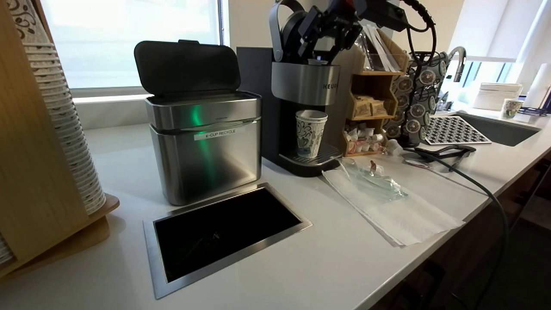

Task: Take the used coffee pod and put it on the counter

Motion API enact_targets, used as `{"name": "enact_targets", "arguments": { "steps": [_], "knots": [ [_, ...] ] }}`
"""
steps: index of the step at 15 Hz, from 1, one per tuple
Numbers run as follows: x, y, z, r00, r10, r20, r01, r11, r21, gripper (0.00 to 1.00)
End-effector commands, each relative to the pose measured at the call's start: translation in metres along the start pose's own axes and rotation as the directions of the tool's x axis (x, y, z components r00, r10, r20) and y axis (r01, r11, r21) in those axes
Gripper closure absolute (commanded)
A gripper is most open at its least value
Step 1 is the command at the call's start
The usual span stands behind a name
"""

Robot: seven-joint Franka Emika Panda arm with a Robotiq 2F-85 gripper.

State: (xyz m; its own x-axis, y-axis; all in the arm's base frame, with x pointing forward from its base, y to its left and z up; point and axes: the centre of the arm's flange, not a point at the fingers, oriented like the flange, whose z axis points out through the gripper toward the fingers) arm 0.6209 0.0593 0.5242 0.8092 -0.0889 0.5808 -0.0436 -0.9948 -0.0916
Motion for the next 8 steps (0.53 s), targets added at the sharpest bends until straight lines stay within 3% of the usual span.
{"name": "enact_targets", "arguments": {
  "steps": [1,3,8],
  "knots": [
    [0.0012,-0.0149,-0.0037,1.0,0.012,0.027,-0.012,1.0,-0.02,0.09],
    [-0.0003,-0.0199,-0.0058,0.999,0.013,0.042,-0.012,1.0,-0.023,0.15],
    [-0.0033,-0.018,-0.0078,0.997,0.026,0.077,-0.021,0.998,-0.066,0.12]
  ]
}}
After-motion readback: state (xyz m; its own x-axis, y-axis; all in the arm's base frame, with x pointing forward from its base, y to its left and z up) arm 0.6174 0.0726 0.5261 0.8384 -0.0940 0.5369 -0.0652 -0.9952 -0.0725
